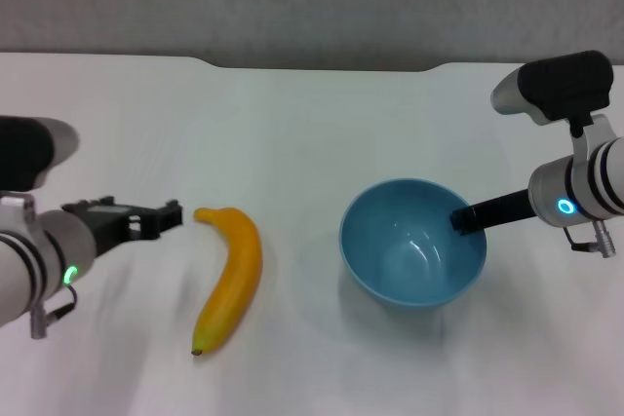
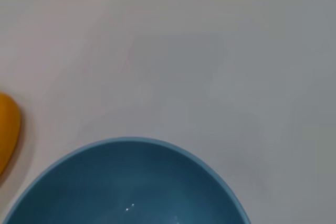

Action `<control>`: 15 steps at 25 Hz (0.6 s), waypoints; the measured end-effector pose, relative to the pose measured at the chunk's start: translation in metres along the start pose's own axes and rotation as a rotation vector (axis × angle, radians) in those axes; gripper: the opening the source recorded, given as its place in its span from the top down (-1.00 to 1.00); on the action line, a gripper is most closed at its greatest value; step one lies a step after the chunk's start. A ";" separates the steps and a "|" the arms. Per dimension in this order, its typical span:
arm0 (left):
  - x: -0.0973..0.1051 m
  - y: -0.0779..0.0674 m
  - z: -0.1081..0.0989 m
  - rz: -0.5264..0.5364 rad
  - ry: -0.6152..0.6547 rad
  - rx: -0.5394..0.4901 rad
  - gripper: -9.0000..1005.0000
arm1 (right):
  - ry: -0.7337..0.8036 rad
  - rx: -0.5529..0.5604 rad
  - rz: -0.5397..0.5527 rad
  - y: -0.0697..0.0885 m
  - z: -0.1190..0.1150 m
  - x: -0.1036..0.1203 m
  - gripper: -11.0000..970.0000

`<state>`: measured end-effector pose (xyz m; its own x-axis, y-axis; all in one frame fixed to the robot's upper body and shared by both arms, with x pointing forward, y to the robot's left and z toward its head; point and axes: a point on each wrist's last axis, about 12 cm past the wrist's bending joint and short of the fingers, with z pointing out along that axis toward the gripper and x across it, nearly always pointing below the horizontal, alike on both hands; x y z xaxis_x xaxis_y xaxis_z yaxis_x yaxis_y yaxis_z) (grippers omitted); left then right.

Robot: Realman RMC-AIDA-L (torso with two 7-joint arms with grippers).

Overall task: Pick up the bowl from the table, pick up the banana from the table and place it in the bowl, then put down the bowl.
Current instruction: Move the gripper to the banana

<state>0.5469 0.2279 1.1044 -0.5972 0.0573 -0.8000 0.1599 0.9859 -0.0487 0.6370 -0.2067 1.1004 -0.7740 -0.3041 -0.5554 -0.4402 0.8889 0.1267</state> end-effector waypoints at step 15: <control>0.002 -0.042 0.009 0.064 0.124 0.101 -0.66 | -0.045 -0.015 0.031 -0.002 -0.005 -0.002 0.91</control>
<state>0.5463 0.1852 1.0993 -0.6744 0.1446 -0.7241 0.2753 0.9592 -0.0649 0.6372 -0.2096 1.1054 -0.7666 -0.2602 -0.5871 -0.4230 0.8925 0.1568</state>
